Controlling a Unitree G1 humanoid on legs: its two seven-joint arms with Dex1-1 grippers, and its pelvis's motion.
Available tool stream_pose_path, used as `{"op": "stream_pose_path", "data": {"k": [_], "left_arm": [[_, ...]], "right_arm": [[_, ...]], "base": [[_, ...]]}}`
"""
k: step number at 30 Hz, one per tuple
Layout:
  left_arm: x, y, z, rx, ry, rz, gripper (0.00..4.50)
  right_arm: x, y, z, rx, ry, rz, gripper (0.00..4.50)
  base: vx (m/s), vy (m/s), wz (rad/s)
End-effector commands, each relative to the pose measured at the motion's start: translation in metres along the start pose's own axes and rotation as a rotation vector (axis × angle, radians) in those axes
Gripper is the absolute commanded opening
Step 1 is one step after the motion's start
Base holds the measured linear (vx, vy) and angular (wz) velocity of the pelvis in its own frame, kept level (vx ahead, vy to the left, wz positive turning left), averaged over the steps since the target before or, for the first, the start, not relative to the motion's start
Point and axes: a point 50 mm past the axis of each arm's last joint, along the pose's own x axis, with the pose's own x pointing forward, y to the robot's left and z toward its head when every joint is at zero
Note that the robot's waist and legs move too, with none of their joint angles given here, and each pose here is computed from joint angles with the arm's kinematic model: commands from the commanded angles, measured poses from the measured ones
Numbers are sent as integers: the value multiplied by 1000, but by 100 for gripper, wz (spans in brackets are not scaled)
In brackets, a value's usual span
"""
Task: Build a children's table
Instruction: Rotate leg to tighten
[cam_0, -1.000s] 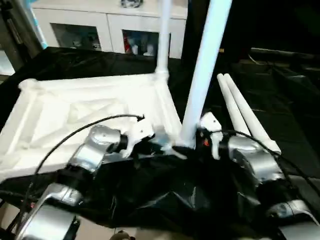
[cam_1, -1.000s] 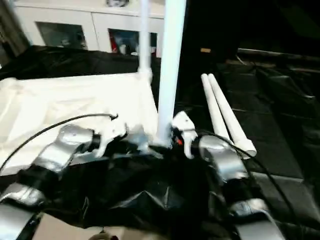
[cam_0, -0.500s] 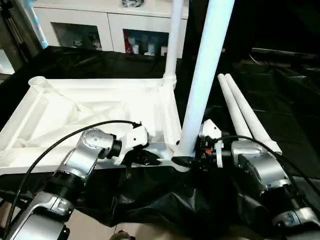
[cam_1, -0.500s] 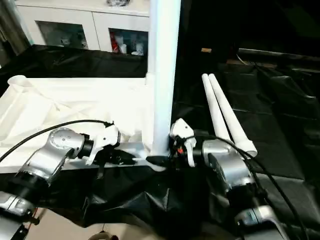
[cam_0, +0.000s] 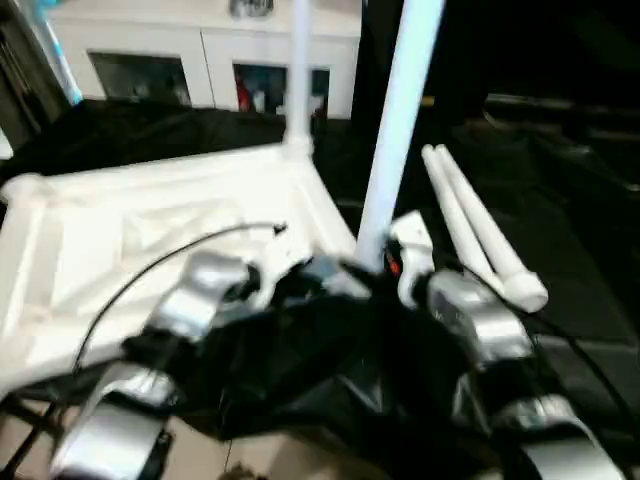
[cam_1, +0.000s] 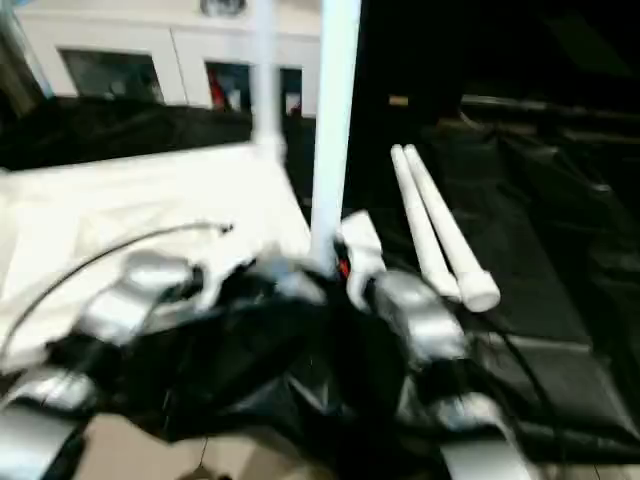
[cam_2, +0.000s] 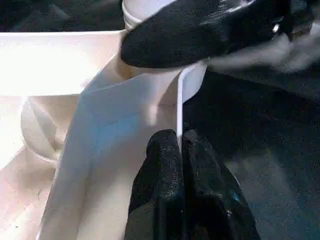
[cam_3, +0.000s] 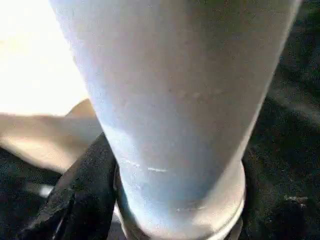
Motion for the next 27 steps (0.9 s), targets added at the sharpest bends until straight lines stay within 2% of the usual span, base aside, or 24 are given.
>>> {"op": "stream_pose_path", "data": {"k": [1, 2, 3, 4, 7, 11, 13, 14, 19, 27], "left_arm": [[13, -3, 26, -18, -125, 40, 0], [20, -7, 32, -17, -140, 42, 0], [21, -9, 33, -12, -145, 34, 0], [22, -10, 34, -6, -149, 25, 0], [22, -13, 33, 22, -155, -8, 0], [18, -17, 29, 53, -163, -69, 0], [16, -19, 27, 58, -166, -92, 0], [12, -20, 23, 71, -164, -130, 0], [3, -22, 16, 97, -152, -195, 0], [-14, -22, 4, 149, -106, -298, 0]], "right_arm": [[11, 23, -18, 27, 70, 34, 281], [17, 32, -14, -17, 41, 38, 281], [18, 35, -13, -33, 34, 52, 316], [19, 36, -11, -37, 28, 56, 316], [19, 35, -9, -28, 18, 72, 354], [15, 32, -9, -77, 21, 129, 392], [12, 31, -9, -97, 19, 171, 392], [5, 29, -8, -130, 16, 274, 392], [-11, 24, -7, -208, 17, 429, 392], [-34, 13, -3, -254, 42, 601, 392]], "base": [[0, 0, 0], [0, 0, 0], [0, 0, 0], [0, 0, 0], [0, 0, 0], [0, 0, 0], [0, 0, 0], [0, 0, 0], [0, 0, 0], [0, 0, 0]]}}
